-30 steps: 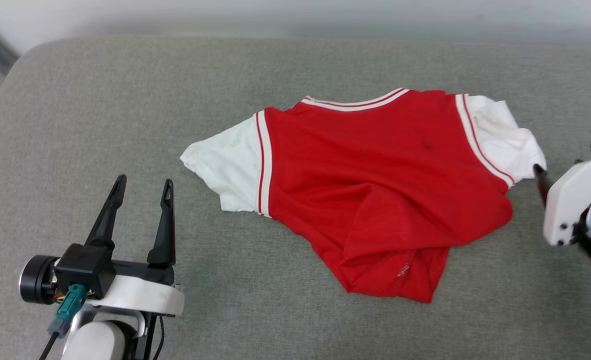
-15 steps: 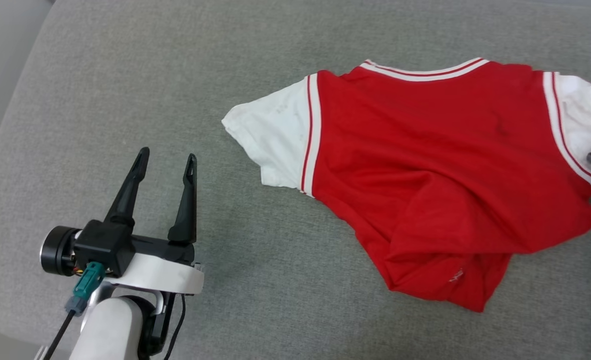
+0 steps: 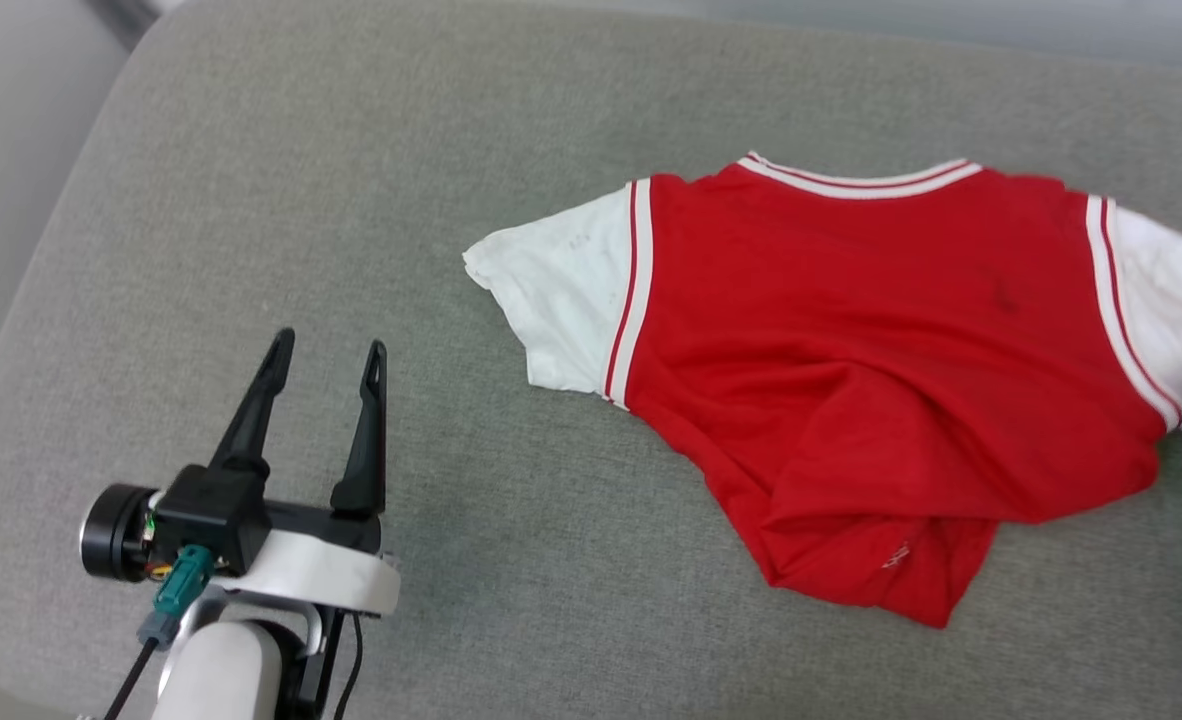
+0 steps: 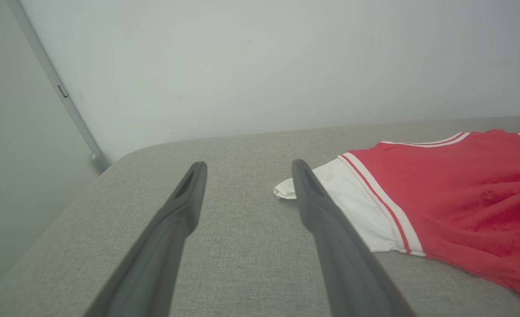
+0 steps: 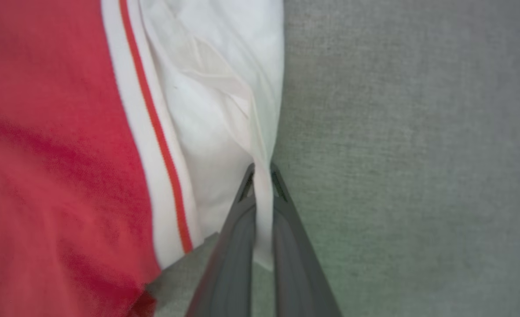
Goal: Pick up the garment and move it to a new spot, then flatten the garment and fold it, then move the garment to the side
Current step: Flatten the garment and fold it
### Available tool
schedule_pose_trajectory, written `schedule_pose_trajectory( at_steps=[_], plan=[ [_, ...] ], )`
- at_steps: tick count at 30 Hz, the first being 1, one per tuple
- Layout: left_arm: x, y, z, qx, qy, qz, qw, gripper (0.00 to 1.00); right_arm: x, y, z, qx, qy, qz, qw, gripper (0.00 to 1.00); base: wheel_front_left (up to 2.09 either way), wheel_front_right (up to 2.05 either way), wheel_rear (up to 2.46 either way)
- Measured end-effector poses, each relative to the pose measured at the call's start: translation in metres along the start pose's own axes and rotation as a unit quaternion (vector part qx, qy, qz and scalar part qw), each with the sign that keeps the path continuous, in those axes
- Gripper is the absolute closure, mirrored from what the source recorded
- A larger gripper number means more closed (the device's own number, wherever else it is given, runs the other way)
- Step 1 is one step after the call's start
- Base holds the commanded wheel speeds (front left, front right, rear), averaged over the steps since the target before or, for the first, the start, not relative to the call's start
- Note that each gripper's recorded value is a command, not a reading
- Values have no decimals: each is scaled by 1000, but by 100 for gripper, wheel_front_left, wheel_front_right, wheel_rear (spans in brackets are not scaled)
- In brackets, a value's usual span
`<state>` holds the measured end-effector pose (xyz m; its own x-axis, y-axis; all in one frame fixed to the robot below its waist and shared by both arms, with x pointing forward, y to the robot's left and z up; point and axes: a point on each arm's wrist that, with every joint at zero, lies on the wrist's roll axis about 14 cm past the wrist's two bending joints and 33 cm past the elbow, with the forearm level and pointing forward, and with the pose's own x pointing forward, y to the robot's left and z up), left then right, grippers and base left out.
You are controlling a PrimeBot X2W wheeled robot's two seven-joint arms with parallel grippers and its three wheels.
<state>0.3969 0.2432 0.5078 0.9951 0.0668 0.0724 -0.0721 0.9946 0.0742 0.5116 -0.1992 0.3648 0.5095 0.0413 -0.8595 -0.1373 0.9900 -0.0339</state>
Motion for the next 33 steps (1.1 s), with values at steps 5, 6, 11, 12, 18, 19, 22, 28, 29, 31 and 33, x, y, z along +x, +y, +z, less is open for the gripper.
schedule_pose_trajectory(
  at_steps=[5, 6, 11, 12, 18, 19, 22, 28, 29, 31, 33],
  plan=[
    [-9, -7, 7, -4, -10, -9, 1000, 0, -27, -16, -28, 15, -14, -8, 1000, 100, 0, 0, 0],
    [-10, -8, 10, -5, -14, -12, 1000, 0, -33, -19, -34, 16, -16, -9, 1000, 100, 0, 0, 0],
    [-14, -23, 17, -13, -26, -32, 999, 0, -64, -40, -65, 32, -31, -26, 999, 100, 0, 0, 0],
    [-14, -25, 19, -15, -28, -35, 999, 0, -69, -46, -72, 37, -33, -32, 998, 100, 0, 0, 0],
    [-18, -35, 21, -21, -32, -49, 998, 0, -81, -50, -118, 64, -43, -47, 996, 11, 0, 0, 0],
    [-18, -37, 20, -22, -30, -51, 998, 0, -81, -43, -121, 76, -51, -40, 995, 0, 0, 0, 0],
    [-18, -42, 18, -23, -27, -61, 998, 0, -87, -36, -109, 79, -100, -33, 991, 0, 0, 0, 0],
    [-13, -47, 25, -24, -39, -70, 996, 0, -120, -29, -65, 81, -226, -27, 970, 0, 0, 0, 0],
    [-12, -48, 26, -23, -42, -74, 996, 0, -127, -29, -59, 82, -246, -28, 965, 0, 0, 0, 0],
    [-10, -51, 29, -23, -47, -79, 995, 0, -143, -28, -43, 85, -294, -27, 951, 0, 0, 0, 0],
    [-6, -54, 31, -23, -50, -89, 995, 0, -158, -24, -31, 94, -338, -23, 936, 0, 0, 0, 0]
  ],
)
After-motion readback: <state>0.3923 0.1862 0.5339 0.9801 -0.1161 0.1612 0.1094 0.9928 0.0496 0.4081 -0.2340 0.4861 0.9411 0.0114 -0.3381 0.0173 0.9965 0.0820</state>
